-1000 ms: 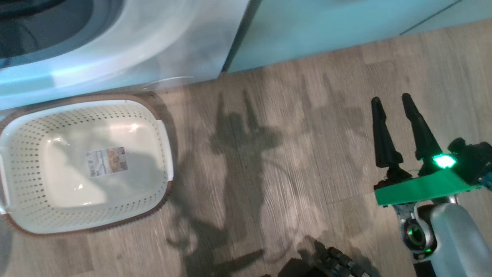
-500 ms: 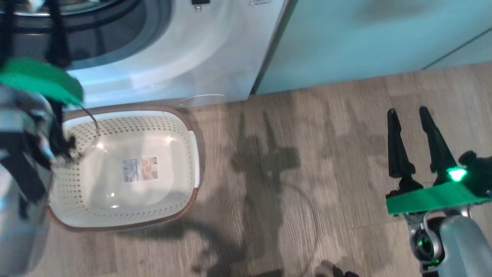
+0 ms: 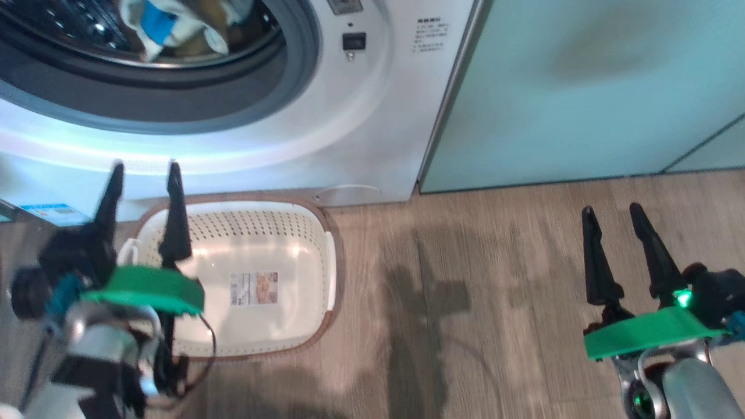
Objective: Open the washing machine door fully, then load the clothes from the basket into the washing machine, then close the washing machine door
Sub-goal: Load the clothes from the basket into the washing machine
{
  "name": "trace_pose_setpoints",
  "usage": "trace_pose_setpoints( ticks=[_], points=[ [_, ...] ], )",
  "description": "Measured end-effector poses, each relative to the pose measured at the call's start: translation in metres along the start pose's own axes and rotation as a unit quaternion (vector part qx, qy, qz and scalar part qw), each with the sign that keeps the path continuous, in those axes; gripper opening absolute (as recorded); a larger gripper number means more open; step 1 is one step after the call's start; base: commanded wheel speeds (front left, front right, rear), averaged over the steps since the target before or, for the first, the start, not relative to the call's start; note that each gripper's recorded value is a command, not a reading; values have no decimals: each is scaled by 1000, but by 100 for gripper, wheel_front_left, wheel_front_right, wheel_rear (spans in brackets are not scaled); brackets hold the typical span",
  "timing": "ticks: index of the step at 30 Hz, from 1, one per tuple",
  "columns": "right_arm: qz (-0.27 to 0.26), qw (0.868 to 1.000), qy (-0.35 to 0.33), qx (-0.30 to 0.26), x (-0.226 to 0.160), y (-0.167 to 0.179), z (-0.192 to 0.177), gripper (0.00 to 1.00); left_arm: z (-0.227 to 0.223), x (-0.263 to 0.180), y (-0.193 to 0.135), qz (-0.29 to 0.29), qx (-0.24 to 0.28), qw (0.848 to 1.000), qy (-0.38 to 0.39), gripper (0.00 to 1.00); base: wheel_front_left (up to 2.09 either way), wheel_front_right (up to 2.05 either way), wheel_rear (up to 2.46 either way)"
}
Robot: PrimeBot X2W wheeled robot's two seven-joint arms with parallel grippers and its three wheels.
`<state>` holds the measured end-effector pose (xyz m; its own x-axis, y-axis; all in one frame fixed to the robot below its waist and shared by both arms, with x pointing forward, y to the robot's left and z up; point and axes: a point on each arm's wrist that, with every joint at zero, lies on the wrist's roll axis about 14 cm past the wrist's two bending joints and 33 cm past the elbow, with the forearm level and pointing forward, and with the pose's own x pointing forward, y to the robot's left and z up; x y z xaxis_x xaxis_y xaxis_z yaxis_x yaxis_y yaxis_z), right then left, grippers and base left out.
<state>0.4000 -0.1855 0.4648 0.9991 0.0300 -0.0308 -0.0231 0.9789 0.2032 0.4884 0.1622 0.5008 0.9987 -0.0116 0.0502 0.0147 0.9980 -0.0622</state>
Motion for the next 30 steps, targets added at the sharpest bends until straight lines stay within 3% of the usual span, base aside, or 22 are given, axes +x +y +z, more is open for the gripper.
trace_pose_setpoints(
  ticks=[16,30],
  points=[
    [36,999,-18,-5,-36,24,20,100,21,-88,12,31,-4,999,7,100,0,0,0],
    [47,999,-26,-3,-57,33,31,100,32,-113,10,31,-9,999,-1,100,0,0,0]
  ],
)
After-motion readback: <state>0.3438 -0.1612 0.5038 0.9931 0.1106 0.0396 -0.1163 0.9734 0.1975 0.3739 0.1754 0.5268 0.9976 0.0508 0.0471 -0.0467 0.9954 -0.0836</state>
